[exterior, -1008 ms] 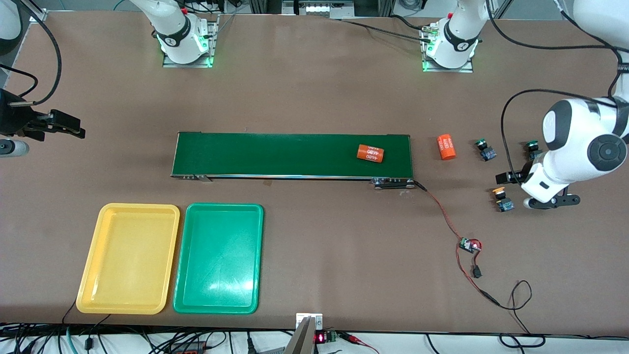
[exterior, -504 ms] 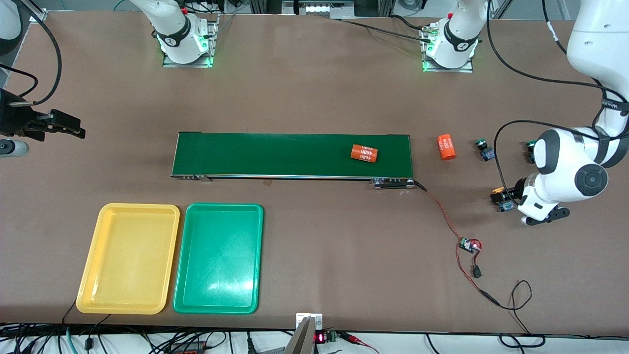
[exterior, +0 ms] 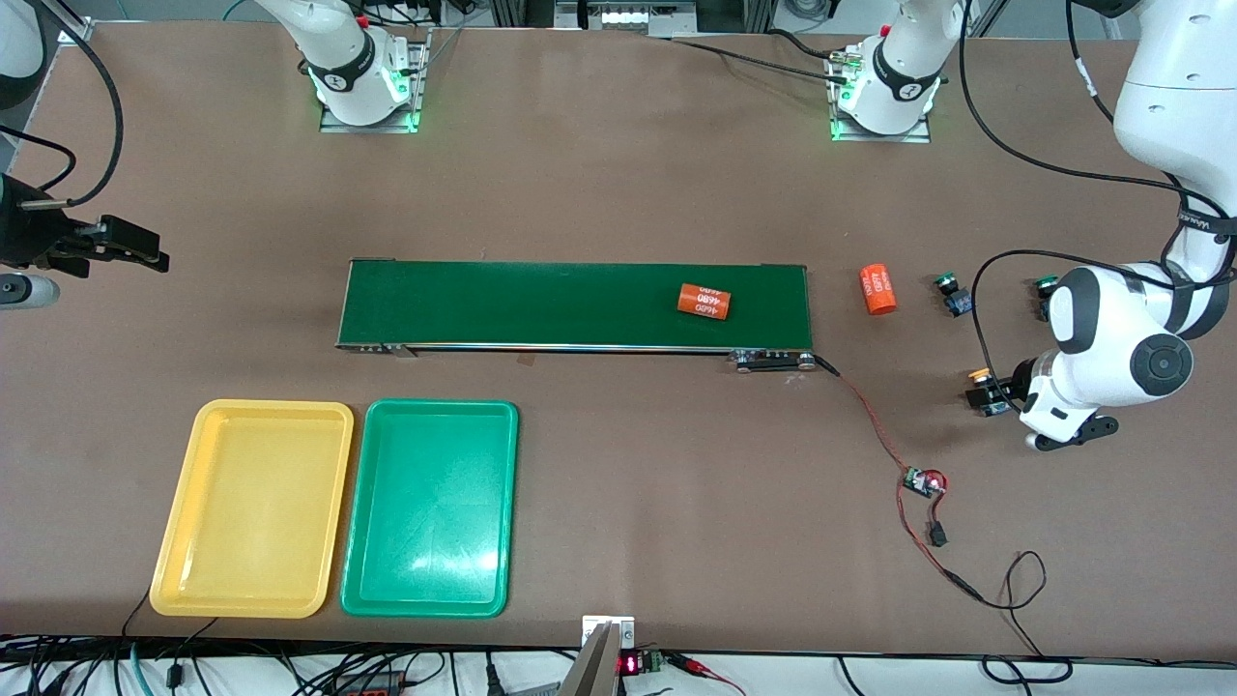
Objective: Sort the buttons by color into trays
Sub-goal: 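Move the left gripper back and grasp a yellow-cap button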
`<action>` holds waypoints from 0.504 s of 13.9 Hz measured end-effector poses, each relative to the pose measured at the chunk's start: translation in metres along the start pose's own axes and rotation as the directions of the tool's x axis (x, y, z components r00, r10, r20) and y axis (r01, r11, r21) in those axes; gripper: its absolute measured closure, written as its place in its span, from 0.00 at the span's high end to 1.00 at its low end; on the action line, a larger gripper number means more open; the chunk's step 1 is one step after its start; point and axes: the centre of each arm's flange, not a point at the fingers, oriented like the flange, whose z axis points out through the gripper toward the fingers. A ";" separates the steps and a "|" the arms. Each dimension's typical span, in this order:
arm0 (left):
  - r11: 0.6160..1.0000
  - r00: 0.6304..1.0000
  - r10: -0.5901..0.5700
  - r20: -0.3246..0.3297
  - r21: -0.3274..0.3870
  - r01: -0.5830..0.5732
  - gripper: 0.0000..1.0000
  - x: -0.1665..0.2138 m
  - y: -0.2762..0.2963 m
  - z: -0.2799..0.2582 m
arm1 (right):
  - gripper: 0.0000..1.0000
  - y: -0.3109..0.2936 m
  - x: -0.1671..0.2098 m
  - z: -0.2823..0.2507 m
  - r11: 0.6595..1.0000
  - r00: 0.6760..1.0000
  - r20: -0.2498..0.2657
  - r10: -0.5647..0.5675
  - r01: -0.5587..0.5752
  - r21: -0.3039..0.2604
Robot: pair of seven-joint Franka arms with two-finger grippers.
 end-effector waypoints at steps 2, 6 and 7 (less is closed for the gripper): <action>1.000 1.000 0.001 0.006 -0.001 -0.001 0.89 0.000 0.000 0.005 | 1.00 -0.001 0.000 0.000 1.000 1.000 0.000 -0.001 0.001 0.000; 1.000 1.000 0.004 0.018 -0.002 -0.004 0.47 -0.002 0.002 0.013 | 1.00 -0.005 0.001 -0.001 1.000 1.000 -0.002 -0.008 0.008 0.000; 1.000 1.000 0.006 0.016 -0.002 -0.006 0.41 -0.002 0.002 0.012 | 1.00 -0.005 0.001 -0.001 1.000 1.000 -0.002 -0.009 0.009 0.000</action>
